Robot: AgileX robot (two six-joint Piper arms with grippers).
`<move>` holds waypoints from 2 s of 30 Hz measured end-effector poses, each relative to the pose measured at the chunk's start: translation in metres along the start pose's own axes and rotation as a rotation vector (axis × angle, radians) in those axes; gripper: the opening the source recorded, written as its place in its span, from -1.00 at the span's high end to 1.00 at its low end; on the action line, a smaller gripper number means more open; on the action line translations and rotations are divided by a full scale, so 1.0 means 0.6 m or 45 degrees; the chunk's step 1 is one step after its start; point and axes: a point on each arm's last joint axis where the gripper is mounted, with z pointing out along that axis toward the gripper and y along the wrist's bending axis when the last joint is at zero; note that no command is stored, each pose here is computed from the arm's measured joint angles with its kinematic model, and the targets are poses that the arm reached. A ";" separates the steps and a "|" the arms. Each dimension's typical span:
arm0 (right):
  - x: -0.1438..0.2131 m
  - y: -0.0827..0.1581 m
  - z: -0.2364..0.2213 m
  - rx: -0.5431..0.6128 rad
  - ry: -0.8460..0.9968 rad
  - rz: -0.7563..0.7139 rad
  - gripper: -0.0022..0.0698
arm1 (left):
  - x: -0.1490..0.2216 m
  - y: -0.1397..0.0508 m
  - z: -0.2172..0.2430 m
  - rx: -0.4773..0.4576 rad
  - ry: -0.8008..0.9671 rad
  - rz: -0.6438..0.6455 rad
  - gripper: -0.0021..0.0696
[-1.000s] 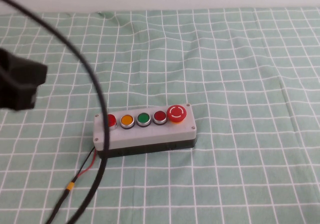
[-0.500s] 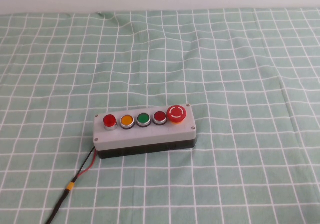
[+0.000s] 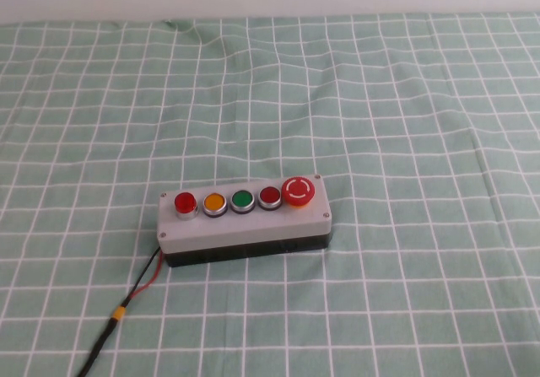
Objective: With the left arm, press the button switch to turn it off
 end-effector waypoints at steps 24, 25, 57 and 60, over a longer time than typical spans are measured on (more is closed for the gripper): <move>0.000 0.000 0.000 0.000 0.000 0.000 0.99 | 0.039 0.045 0.137 -0.246 -0.370 0.139 0.95; 0.000 0.000 0.000 0.000 0.000 0.000 0.99 | 0.053 0.047 0.151 -0.255 -0.357 0.150 0.95; 0.000 0.000 0.000 0.000 0.000 0.000 0.99 | 0.272 0.058 0.239 -0.361 -0.211 -0.044 0.95; 0.000 0.000 0.000 0.000 0.000 0.000 0.99 | 0.274 0.057 0.239 -0.359 -0.194 -0.046 0.95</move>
